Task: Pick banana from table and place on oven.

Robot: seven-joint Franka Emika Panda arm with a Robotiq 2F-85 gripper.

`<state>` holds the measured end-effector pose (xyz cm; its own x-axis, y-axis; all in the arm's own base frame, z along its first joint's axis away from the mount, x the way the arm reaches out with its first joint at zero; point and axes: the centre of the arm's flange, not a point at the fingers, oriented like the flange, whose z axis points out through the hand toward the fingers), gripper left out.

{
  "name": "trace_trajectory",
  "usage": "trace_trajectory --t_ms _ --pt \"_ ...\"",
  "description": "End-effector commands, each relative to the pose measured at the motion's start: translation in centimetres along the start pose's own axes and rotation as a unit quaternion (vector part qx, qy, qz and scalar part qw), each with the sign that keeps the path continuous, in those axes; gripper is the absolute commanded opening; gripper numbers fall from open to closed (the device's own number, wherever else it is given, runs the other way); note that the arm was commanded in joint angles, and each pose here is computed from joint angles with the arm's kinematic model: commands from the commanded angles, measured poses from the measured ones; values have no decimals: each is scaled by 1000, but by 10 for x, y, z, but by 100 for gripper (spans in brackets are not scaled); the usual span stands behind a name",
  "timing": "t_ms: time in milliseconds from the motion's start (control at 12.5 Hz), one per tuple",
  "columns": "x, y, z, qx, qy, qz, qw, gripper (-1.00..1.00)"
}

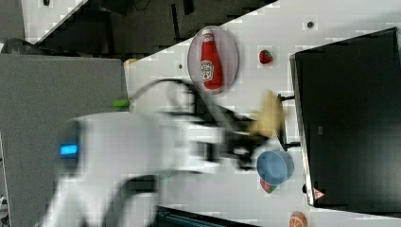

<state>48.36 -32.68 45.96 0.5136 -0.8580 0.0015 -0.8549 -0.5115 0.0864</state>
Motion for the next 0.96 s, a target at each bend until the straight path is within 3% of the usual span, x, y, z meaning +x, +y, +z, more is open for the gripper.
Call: trace_trajectory --t_ms 80,320,560,800,960 --pt "20 -5 -10 7 40 -113 993 -53" --pt "44 4 21 -23 31 -130 991 -44" --pt "52 2 33 -29 45 -151 987 21" --pt "52 2 33 -29 45 -152 987 88" --pt "44 -9 17 -22 45 -164 985 100"
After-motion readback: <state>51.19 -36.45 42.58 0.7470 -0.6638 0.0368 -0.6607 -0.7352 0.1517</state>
